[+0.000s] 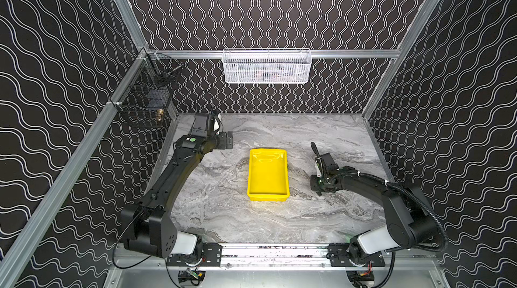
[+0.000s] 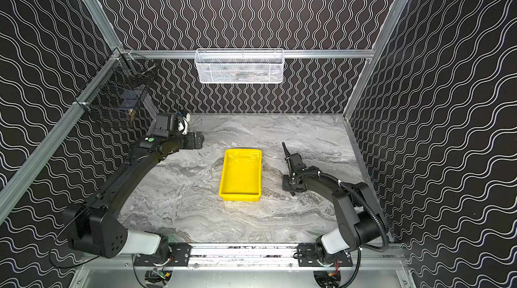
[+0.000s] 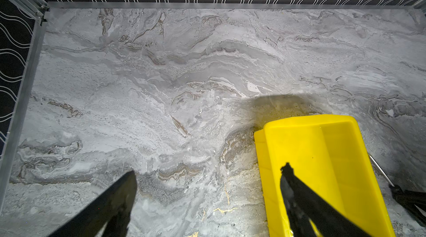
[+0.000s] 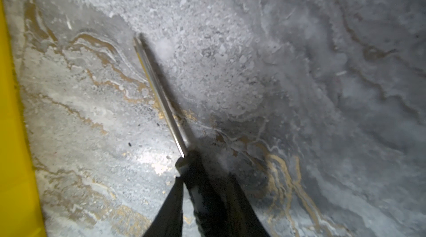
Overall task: Put the screwdriver in the bin
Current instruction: Pick up the screwdriver from the middle-right of the table.
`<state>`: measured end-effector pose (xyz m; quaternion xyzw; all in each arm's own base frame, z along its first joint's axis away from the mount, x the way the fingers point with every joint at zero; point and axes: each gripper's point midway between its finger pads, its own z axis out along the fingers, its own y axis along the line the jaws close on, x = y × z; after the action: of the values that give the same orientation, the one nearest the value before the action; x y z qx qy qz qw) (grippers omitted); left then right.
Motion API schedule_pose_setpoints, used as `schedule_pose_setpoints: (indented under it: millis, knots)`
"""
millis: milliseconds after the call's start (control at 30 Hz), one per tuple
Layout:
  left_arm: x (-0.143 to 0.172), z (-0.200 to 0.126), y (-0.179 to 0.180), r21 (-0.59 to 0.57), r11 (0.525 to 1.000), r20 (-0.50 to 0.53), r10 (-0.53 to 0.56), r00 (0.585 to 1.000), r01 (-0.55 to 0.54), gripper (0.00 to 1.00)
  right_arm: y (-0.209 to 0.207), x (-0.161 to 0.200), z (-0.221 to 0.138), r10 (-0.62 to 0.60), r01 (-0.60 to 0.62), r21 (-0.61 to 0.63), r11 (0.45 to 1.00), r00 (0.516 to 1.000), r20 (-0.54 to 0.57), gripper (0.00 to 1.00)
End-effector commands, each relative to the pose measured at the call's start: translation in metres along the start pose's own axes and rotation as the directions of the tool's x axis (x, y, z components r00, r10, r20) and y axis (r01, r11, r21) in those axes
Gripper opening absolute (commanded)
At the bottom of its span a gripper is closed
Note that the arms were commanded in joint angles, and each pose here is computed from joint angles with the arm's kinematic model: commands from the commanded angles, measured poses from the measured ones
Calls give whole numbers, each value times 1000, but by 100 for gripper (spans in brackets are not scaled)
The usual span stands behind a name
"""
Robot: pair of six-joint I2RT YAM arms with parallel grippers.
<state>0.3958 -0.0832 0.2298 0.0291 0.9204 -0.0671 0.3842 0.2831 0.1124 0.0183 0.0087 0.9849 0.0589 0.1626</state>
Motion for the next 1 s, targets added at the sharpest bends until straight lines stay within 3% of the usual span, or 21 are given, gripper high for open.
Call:
schedule_pose_setpoints:
  millis: [0, 600, 967]
  knots:
    - [2, 2, 1, 1, 1000, -8, 8, 1000, -8, 99, -2, 7, 0, 14, -13, 18, 1000, 1000, -23, 32]
    - [0, -2, 0, 5, 1000, -4, 8, 1000, -8, 99, 0, 17, 3, 55, -55, 11, 998, 998, -22, 17]
    - [1, -1, 1, 1, 1000, -5, 6, 1000, -6, 99, 1, 26, 1, 34, -32, 58, 998, 999, -30, 24]
